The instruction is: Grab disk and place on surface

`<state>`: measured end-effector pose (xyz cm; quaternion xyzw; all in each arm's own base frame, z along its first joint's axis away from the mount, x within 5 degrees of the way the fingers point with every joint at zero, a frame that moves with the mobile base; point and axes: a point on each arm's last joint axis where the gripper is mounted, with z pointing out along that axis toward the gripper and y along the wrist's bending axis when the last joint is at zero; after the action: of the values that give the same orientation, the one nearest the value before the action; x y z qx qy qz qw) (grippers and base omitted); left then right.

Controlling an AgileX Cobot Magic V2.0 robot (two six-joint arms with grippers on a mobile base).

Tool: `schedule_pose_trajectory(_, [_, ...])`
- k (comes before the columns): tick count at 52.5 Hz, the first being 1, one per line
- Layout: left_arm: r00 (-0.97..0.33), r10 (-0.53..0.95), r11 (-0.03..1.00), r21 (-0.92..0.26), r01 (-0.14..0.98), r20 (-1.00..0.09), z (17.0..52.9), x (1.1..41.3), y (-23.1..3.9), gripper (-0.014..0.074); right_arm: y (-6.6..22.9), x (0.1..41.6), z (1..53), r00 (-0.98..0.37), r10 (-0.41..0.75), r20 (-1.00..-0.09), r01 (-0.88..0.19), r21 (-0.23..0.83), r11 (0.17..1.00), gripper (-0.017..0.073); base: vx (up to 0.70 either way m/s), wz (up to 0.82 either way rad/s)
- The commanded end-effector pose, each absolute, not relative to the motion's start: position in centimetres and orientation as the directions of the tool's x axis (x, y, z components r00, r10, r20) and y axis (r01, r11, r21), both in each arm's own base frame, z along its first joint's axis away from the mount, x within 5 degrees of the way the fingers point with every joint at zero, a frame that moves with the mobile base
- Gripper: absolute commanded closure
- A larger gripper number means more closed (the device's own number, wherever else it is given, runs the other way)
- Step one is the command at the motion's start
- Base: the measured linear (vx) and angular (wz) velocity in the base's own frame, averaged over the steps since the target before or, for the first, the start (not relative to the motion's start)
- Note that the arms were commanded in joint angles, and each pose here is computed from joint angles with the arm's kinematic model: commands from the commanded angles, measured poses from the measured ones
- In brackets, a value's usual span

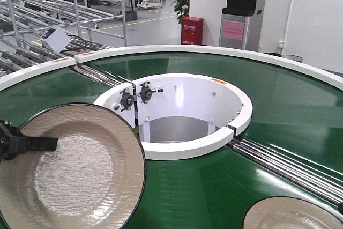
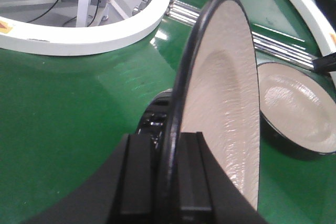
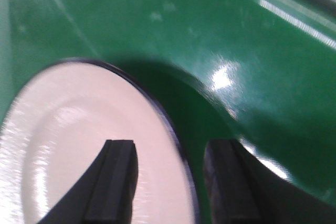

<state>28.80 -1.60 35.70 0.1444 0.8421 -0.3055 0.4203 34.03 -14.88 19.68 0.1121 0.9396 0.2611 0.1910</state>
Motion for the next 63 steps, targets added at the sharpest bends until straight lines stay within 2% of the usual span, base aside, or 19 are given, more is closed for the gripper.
schedule_pose_trajectory(1, [-0.532,-0.110,0.751,-0.420,0.509,-0.840,38.6,28.1,-1.9,0.0596,-15.7,33.9,21.5,-0.876,0.301,-0.377,0.054,0.543,0.838,0.0187,0.00,0.00])
schedule_pose_trajectory(7, [-0.533,-0.104,0.754,-0.416,0.508,-0.840,38.6,28.1,-1.9,0.0596,-15.8,33.9,21.1,-0.883,0.258,-0.391,0.012,0.532,0.846,0.0187,0.00,0.00])
schedule_pose_trajectory(16, [-0.533,-0.100,0.759,-0.411,0.506,-0.840,38.5,28.2,-1.9,0.0596,-14.6,34.6,19.6,-0.905,0.227,-0.359,-0.047,0.616,0.786,0.0187,0.00,0.00])
schedule_pose_trajectory(26, [-0.533,-0.100,0.759,-0.411,0.506,-0.840,38.5,28.2,-1.9,0.0596,-10.9,36.1,17.0,-0.950,0.137,-0.280,-0.093,0.674,0.732,0.0198,0.00,0.00])
schedule_pose_trajectory(30, [-0.533,-0.100,0.760,-0.410,0.504,-0.840,38.5,28.2,-1.9,0.0596,-9.5,36.6,16.5,-0.957,0.098,-0.273,-0.119,0.678,0.725,0.0283,0.00,0.00])
schedule_pose_trajectory(33, [-0.533,-0.101,0.760,-0.411,0.504,-0.840,38.5,28.2,-1.9,0.0596,-8.9,36.8,16.7,-0.954,0.088,-0.285,-0.138,0.684,0.717,0.0426,0.00,0.00])
schedule_pose_trajectory(35, [-0.534,-0.102,0.760,-0.412,0.503,-0.839,38.5,28.2,-1.9,0.0596,-8.8,36.9,17.1,-0.949,0.102,-0.299,-0.141,0.691,0.709,0.0550,0.00,0.00])
schedule_pose_trajectory(36, [-0.534,-0.102,0.760,-0.412,0.503,-0.839,38.5,28.2,-1.9,0.0596,-8.8,36.9,17.4,-0.946,0.112,-0.304,-0.140,0.695,0.705,0.0576,0.00,0.00])
schedule_pose_trajectory(45, [-0.555,-0.161,0.762,-0.460,0.456,-0.816,38.5,28.3,-1.7,0.0596,-9.3,36.7,22.1,-0.886,0.298,-0.355,-0.115,0.791,0.600,0.0570,0.00,0.00])
schedule_pose_trajectory(52, [-0.587,-0.239,0.750,-0.531,0.394,-0.774,38.6,28.4,-1.6,0.0596,-8.6,36.0,28.0,-0.788,0.424,-0.446,-0.198,0.836,0.511,0.0568,0.00,0.00])
schedule_pose_trajectory(58, [-0.617,-0.313,0.727,-0.601,0.334,-0.722,38.6,28.5,-1.6,0.0596,-7.8,34.7,32.7,-0.726,0.523,-0.447,-0.227,0.873,0.433,0.0568,0.00,0.00])
schedule_pose_trajectory(63, [-0.652,-0.388,0.687,-0.676,0.266,-0.651,38.6,28.5,-1.6,0.0596,-6.8,33.0,35.9,-0.692,0.537,-0.483,-0.271,0.863,0.427,0.0568,0.00,0.00])
